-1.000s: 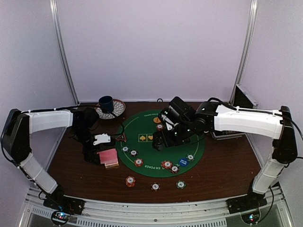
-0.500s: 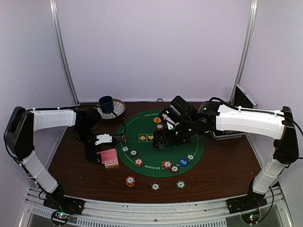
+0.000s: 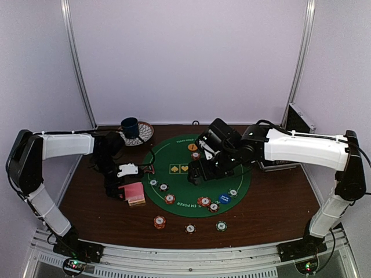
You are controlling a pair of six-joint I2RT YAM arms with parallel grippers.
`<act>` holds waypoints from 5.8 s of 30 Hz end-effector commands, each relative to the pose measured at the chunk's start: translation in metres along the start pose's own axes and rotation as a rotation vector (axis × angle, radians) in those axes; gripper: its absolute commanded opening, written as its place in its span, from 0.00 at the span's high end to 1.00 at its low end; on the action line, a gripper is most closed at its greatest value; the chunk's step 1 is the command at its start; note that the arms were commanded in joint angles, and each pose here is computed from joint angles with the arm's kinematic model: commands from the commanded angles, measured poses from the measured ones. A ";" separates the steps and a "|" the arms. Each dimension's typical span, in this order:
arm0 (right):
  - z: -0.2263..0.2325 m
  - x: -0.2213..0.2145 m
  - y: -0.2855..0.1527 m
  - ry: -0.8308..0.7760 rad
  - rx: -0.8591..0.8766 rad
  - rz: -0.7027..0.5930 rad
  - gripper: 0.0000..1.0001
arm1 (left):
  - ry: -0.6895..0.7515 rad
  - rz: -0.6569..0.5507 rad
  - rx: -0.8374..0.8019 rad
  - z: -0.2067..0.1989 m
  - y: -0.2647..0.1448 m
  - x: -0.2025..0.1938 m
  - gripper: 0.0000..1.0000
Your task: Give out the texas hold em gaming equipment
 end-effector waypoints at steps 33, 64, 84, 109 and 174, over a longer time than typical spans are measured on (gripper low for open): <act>-0.005 -0.001 -0.014 0.028 0.011 -0.027 0.01 | -0.013 0.005 0.002 0.005 0.026 0.000 0.02; -0.014 -0.006 -0.014 0.054 0.022 -0.040 0.01 | 0.021 0.074 0.011 0.001 0.044 -0.005 0.03; -0.014 -0.007 -0.009 0.057 0.029 -0.031 0.03 | 0.054 0.035 0.061 -0.004 0.051 -0.008 0.65; -0.007 -0.007 -0.005 0.104 0.095 -0.029 0.08 | 0.079 -0.022 0.115 -0.004 0.027 0.000 1.00; 0.086 0.035 0.080 0.500 0.990 0.168 0.18 | 0.095 -0.260 0.118 -0.031 -0.100 0.075 1.00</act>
Point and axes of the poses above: each gripper's point midway between its finger pads, its own y axis out along the fingers, its own z axis along the line the jaws close on, x = y × z, the point moved 6 cm from there along -y, back along the fingers, and after that the axes turned 7 degrees about y, right-handed, at the moved point
